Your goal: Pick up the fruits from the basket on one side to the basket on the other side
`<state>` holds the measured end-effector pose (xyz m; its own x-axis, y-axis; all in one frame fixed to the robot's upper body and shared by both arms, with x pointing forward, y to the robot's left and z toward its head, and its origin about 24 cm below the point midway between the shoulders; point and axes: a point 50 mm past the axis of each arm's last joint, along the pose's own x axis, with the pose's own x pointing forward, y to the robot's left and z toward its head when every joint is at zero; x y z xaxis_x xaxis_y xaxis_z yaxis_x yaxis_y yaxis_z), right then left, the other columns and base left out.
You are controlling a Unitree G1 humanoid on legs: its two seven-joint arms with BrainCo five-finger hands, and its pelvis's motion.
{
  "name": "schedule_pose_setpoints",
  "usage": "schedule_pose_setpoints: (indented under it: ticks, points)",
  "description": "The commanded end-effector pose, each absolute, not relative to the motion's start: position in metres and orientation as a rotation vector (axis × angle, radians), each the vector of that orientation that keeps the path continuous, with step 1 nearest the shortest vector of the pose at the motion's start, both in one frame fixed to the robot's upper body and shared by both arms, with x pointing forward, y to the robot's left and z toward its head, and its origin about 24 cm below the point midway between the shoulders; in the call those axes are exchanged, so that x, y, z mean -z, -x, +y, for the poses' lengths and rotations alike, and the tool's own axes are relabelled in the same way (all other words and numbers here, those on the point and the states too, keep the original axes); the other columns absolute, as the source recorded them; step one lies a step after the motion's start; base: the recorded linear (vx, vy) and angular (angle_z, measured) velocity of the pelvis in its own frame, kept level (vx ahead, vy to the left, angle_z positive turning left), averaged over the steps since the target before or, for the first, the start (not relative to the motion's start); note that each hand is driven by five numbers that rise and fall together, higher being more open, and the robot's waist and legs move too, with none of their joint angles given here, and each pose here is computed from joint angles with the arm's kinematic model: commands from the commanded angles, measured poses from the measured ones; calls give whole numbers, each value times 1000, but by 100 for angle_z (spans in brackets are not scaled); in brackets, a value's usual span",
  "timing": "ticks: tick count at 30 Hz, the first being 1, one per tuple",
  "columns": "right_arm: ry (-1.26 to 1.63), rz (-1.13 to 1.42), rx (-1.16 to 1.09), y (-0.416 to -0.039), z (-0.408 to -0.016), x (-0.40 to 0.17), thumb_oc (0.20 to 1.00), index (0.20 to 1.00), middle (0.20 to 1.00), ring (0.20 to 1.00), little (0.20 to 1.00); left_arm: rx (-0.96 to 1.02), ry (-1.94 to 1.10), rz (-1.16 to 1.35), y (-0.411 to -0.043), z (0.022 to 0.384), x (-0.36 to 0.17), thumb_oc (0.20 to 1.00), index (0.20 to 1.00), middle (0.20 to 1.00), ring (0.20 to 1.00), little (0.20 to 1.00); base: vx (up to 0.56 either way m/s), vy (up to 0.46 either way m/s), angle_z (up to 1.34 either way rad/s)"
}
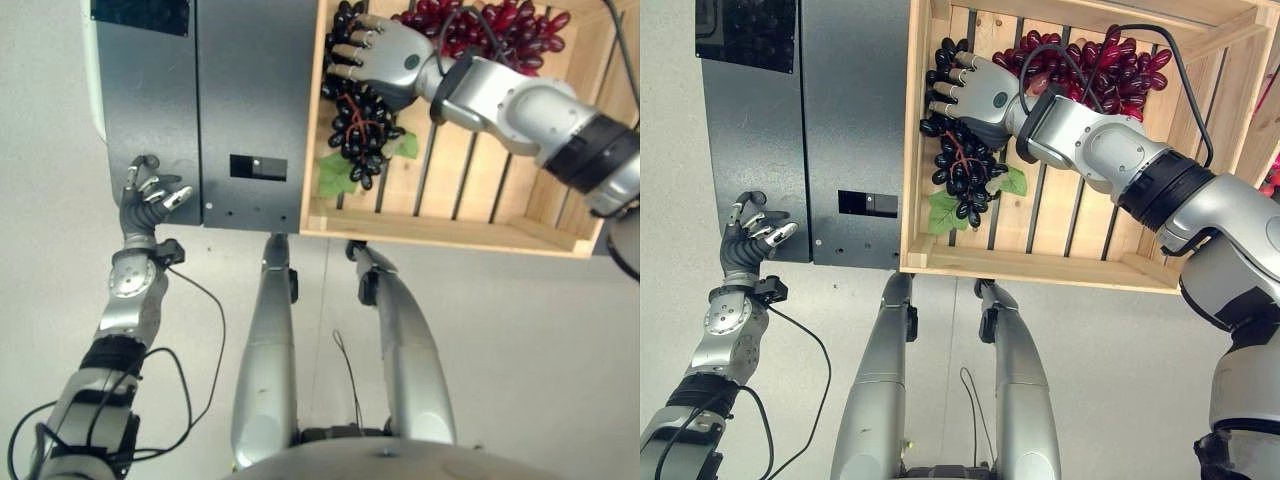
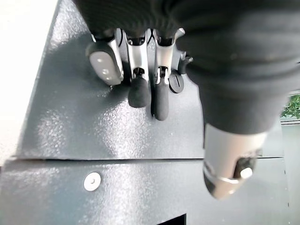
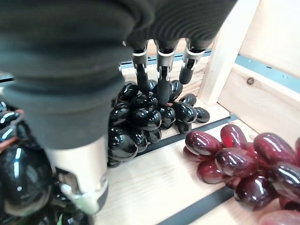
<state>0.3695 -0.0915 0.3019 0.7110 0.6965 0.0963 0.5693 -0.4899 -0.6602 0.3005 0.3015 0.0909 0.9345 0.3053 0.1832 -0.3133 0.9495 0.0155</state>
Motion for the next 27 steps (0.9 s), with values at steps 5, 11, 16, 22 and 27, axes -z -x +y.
schedule_pose_setpoints:
  ticks: [5, 11, 16, 22, 27]
  points:
    - [2252, -954, -518, -359, -76, -272, 1000, 1000, 1000, 1000, 1000, -223, -37, -89, -304, 286, -75, 1000, 1000, 1000, 1000, 1000, 0, 0, 0]
    - [2272, -955, -601, -353, -75, -266, 1000, 1000, 1000, 1000, 1000, -210, -31, -83, -303, 287, -73, 1000, 1000, 1000, 1000, 1000, 7, -1, 1]
    - [2260, -1010, -631, -347, -72, -269, 1000, 1000, 1000, 1000, 1000, -205, -33, -86, -305, 287, -75, 1000, 1000, 1000, 1000, 1000, 4, 0, 2]
    - [2253, -998, -658, -347, -71, -264, 1000, 1000, 1000, 1000, 1000, -204, -42, -81, -306, 288, -76, 1000, 1000, 1000, 1000, 1000, 0, 0, 0]
    - [2269, -930, -660, -356, -73, -256, 1000, 1000, 1000, 1000, 1000, -187, -39, -68, -308, 284, -73, 1000, 1000, 1000, 1000, 1000, 0, 0, 0]
